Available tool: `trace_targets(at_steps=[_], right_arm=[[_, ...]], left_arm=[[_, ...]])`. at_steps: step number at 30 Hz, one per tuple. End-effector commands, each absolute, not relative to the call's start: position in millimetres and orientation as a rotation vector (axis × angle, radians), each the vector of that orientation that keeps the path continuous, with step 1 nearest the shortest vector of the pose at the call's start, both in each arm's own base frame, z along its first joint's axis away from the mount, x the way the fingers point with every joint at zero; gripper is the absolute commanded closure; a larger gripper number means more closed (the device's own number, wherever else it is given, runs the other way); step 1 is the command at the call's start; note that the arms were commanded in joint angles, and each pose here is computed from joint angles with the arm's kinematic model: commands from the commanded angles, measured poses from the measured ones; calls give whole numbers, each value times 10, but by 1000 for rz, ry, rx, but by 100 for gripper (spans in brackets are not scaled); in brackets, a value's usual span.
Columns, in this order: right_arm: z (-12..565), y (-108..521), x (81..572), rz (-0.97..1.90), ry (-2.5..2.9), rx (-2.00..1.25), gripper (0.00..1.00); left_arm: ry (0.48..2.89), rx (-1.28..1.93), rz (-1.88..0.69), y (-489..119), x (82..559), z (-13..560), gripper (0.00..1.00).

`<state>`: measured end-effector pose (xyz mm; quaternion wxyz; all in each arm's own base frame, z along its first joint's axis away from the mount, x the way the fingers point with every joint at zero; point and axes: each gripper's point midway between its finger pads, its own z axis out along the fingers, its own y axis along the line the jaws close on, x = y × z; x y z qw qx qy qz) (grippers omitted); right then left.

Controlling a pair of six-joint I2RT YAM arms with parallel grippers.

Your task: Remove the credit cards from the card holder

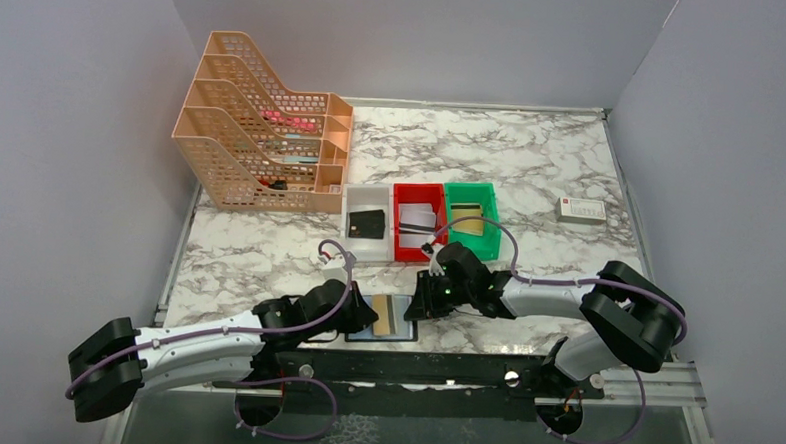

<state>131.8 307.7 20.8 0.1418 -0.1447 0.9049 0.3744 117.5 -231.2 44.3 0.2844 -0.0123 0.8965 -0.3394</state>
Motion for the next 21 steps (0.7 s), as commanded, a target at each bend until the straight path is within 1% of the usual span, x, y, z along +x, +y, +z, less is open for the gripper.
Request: trace_targets(at_steps=[1, 7, 15, 21], right_arm=[[-85, 2828, 1248, 896, 2722, -419, 79], [-84, 2835, 1254, 895, 2721, -421, 79], [-78, 2853, 1259, 901, 2719, -427, 79], [-92, 2824, 1246, 894, 2721, -423, 79]], left_arm=[[2425, -74, -754, -2119, 1249, 294, 96], [2424, -149, -659, -1967, 1303, 297, 96], [2373, -152, -754, -2003, 1295, 406, 93], [2375, -161, -727, -1943, 1293, 405, 92]])
